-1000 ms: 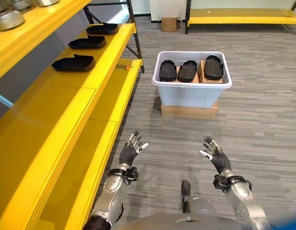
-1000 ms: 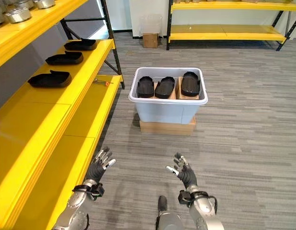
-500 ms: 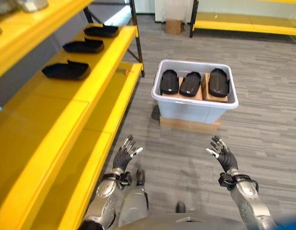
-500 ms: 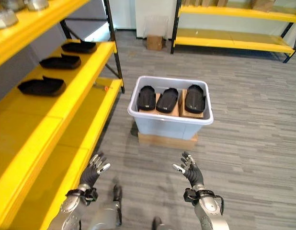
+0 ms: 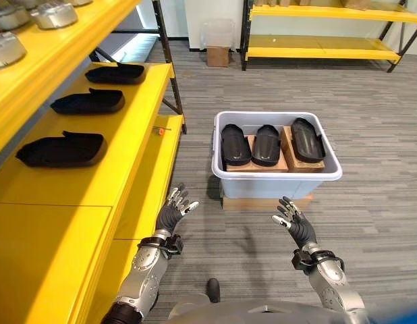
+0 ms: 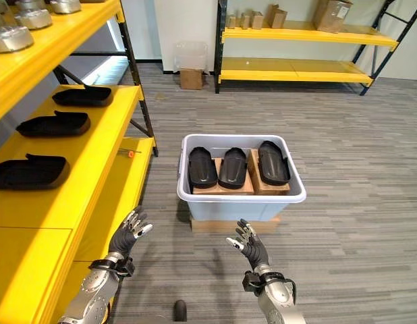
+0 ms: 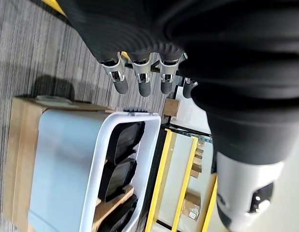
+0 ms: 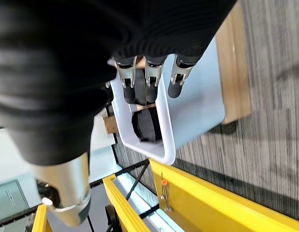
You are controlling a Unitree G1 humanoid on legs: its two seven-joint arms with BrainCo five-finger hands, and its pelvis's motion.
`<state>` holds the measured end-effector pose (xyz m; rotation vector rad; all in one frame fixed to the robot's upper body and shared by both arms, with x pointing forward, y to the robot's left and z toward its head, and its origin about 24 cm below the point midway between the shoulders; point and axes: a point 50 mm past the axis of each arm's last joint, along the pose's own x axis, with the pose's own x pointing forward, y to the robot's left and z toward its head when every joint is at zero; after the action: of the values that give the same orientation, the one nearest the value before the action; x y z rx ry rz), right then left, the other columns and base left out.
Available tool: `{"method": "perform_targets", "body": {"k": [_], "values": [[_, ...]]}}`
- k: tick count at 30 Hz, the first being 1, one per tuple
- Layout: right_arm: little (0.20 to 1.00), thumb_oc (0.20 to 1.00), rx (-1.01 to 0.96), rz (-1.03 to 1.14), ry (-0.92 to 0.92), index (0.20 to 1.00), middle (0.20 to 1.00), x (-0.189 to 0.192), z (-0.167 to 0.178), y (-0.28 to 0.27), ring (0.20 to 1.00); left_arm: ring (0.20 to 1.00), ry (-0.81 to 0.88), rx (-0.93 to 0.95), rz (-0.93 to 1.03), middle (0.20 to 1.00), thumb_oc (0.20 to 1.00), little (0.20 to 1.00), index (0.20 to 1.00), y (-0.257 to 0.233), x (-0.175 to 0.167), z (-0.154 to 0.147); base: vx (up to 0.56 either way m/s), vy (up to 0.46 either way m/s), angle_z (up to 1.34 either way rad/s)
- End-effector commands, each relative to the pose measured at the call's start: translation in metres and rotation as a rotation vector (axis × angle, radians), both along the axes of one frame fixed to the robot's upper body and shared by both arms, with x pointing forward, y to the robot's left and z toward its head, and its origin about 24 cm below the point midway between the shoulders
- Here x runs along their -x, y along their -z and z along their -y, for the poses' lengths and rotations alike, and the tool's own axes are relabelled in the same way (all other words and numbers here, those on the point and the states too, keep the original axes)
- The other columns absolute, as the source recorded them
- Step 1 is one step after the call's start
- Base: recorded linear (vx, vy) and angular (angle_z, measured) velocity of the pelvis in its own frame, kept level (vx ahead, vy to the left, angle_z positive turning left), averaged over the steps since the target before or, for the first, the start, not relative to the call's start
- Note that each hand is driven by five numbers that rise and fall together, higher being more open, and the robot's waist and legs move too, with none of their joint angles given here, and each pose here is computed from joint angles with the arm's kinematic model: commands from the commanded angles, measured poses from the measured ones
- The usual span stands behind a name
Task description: Move parts from the plastic box to the shelf.
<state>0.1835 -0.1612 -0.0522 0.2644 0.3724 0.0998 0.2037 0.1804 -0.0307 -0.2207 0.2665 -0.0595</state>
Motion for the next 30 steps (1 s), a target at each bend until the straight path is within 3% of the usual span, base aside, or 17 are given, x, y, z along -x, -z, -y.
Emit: {"method": "perform_targets", "body": {"k": [1,11,30], "values": [[1.000,1.000,0.015,0.108,-0.055,1.000,1.000,-0.011,-0.004,-0.017,1.000,1.000,0.022,-0.035,0.117,1.000,1.000,1.000,1.000,-0.022,-0.005,0.000,0.11,0.172,0.37],[1.000,1.000,0.009,0.098,-0.054,1.000,1.000,-0.008,-0.005,-0.017,1.000,1.000,0.008,-0.034,0.095,1.000,1.000,1.000,1.000,-0.018,0.000,-0.006,0.20,-0.059,-0.03],[1.000,1.000,0.074,0.134,-0.021,1.000,1.000,-0.012,0.022,-0.025,1.000,1.000,-0.010,0.048,0.049,1.000,1.000,1.000,1.000,-0.006,0.009,0.000,0.15,-0.228,0.10]]}}
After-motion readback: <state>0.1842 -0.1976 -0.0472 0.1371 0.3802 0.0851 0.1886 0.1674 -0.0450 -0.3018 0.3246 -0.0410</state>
